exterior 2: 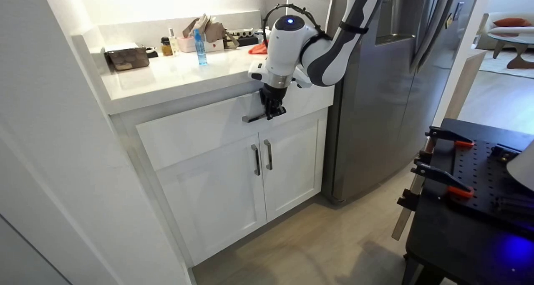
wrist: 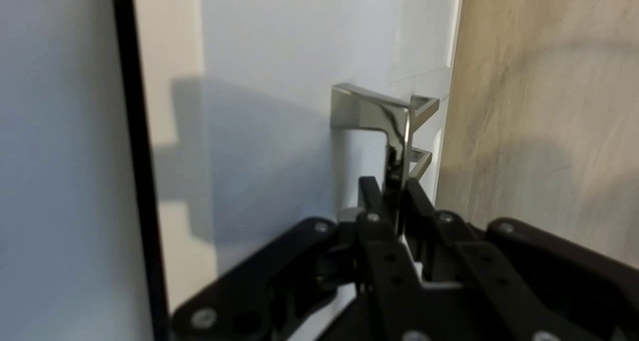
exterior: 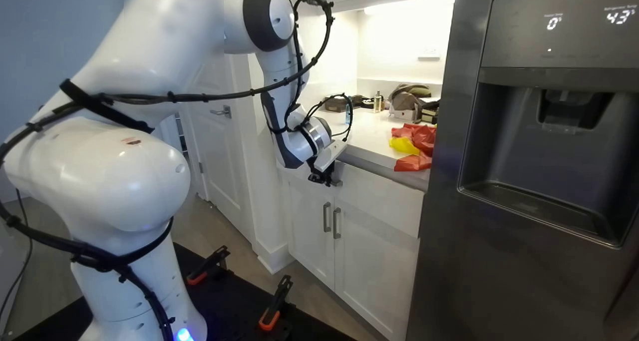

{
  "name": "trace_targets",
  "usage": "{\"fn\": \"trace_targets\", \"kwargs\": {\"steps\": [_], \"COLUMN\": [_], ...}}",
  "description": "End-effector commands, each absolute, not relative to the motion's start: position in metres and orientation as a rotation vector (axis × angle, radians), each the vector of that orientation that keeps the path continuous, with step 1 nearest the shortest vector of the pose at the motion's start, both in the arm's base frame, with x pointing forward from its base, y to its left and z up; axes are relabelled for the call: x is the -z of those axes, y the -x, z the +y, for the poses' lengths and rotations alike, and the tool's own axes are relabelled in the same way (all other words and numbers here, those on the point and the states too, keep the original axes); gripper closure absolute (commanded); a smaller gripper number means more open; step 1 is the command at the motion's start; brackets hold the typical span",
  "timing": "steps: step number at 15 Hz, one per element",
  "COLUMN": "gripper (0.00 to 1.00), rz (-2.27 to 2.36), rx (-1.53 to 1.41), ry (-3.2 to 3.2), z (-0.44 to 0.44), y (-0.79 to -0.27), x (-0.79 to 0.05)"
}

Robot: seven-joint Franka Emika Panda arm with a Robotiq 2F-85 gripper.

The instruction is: Open the top drawer, put all 3 bands inside and then close the drawer

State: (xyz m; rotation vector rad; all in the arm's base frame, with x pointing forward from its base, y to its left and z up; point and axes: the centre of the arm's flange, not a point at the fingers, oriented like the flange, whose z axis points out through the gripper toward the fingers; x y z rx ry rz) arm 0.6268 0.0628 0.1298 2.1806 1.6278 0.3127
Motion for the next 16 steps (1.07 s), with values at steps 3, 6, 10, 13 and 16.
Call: {"fn": "trace_targets", "kwargs": {"steps": [3, 6, 10, 13, 16], "gripper": [0.96, 0.96, 0.96, 0.96, 0.96], "rz": [1.632, 1.633, 1.626, 1.607, 1.599], "rx": [-0.244, -0.239, -0.225, -0.208, -0.172], "ry": [-2.244, -2.242, -2.253, -2.271, -2.284], "z": [0.070, 0.076, 0.090, 0.102, 0.112], "y": [-0.550, -0.532, -0.494, -0.465, -0.437], "x": [-0.156, -0.152, -0.156, -0.161, -0.165]}}
